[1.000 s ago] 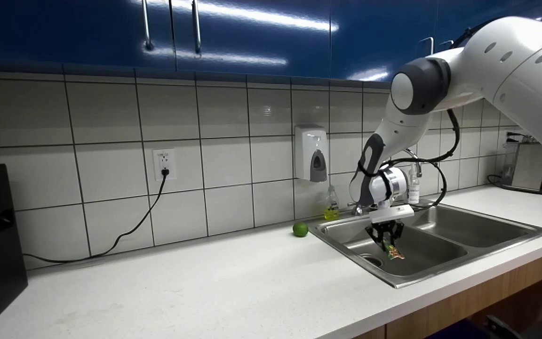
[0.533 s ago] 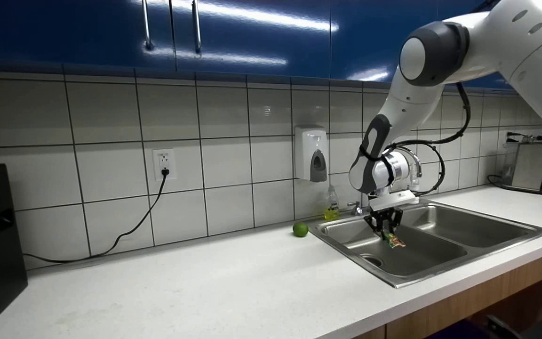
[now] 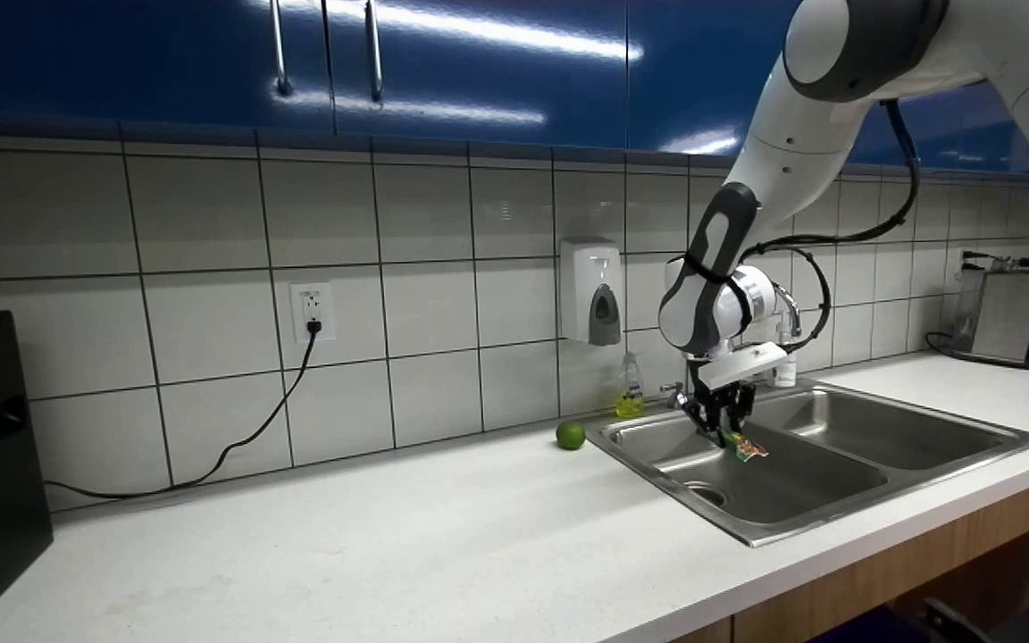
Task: Remove the green packet from the sink and put it on the counter
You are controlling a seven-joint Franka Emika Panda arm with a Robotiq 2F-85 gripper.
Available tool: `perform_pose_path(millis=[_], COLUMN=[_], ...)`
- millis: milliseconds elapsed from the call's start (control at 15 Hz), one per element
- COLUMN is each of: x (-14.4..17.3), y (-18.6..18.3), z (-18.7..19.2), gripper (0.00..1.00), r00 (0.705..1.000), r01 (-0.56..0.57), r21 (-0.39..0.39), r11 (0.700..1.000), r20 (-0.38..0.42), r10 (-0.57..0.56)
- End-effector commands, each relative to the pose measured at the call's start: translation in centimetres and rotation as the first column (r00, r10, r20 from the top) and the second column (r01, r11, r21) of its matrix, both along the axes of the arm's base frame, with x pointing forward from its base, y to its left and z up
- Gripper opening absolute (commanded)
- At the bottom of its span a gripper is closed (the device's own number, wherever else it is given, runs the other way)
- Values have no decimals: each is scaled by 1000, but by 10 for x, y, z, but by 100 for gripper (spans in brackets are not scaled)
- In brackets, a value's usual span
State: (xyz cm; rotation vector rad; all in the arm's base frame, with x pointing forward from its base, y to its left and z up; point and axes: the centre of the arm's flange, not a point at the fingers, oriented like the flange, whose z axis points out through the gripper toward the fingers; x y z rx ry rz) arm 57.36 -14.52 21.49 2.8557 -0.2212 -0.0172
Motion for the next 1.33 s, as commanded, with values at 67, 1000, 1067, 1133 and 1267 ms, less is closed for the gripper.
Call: perform_pose_path(millis=[67, 1000, 1067, 1133, 1267], x=[-20, -43, -47, -51, -57], y=[56, 206, 214, 221, 233], z=[7, -27, -30, -33, -37], gripper=[9, 9, 9, 9, 9], r00=[986, 805, 788, 773, 747], r01=[-163, -587, -608, -626, -656], r21=[-23, 31, 35, 38, 44], r11=[986, 809, 793, 779, 754], r20=[-40, -87, -91, -97, -104], r10=[162, 587, 608, 627, 656])
